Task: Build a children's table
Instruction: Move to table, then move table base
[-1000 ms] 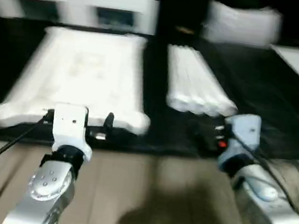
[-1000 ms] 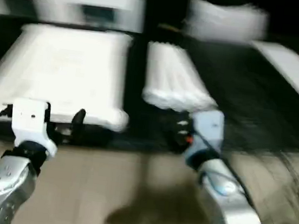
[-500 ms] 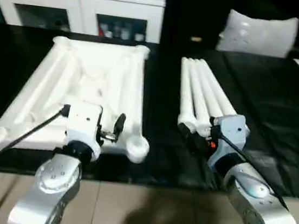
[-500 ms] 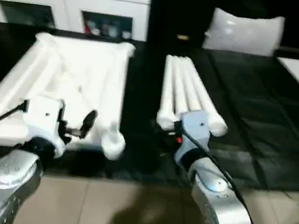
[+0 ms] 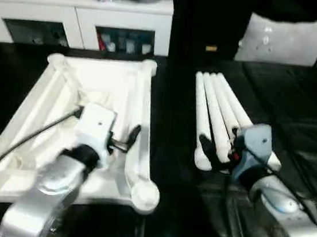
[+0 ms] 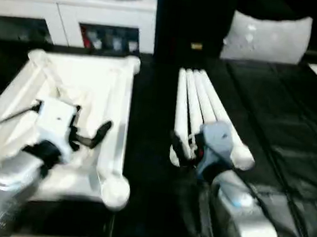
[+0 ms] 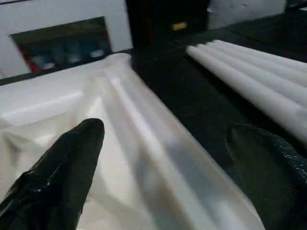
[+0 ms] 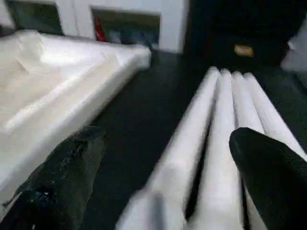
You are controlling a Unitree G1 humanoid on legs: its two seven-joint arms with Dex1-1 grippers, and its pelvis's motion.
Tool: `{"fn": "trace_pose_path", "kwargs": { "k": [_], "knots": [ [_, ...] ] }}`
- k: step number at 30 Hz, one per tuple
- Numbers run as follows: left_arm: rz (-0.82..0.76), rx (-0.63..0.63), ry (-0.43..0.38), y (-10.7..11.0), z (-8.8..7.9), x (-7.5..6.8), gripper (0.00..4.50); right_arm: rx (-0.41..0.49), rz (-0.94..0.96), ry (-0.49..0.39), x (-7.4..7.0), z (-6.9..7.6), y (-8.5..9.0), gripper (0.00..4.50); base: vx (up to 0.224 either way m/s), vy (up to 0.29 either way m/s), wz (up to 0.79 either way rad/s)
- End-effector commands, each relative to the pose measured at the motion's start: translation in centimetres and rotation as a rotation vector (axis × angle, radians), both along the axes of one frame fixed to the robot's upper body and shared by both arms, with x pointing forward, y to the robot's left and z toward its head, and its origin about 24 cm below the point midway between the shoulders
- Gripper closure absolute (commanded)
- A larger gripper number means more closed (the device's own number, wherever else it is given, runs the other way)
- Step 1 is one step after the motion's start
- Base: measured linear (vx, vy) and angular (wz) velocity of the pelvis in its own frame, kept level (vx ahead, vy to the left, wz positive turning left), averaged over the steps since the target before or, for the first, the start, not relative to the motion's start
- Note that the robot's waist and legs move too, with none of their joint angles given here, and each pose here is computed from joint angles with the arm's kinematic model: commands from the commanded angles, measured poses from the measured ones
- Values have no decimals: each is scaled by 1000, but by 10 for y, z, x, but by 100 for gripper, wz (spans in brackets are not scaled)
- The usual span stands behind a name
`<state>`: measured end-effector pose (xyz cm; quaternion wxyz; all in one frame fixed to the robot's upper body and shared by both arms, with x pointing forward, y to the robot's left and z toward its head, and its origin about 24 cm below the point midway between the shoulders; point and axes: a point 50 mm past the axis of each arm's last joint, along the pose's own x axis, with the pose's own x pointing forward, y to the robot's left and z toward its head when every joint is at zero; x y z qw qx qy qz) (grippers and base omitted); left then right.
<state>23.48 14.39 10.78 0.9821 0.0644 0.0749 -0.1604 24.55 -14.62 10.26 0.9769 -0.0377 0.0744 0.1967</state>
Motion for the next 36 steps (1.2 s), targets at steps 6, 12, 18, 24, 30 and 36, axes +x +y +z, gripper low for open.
{"fn": "trace_pose_path", "kwargs": {
  "k": [6,12,18,24,30,36],
  "knots": [
    [-290,82,-46,12,9,-1,3,-45,281,34,1,4,13,0,28,3,-2],
    [-611,169,122,26,-4,-17,30,-116,455,70,-1,4,13,0,-50,11,-1],
    [-854,227,330,43,-18,-22,77,-175,625,150,-9,-1,10,0,0,0,0],
    [-914,266,387,46,-23,-19,119,-193,689,189,-16,-4,9,0,0,0,0],
    [-977,282,417,39,-33,-18,176,-206,705,228,-21,-8,7,0,0,0,0],
    [-976,322,412,34,-43,-19,216,-190,755,253,-29,-11,12,0,0,0,0]
  ]
}}
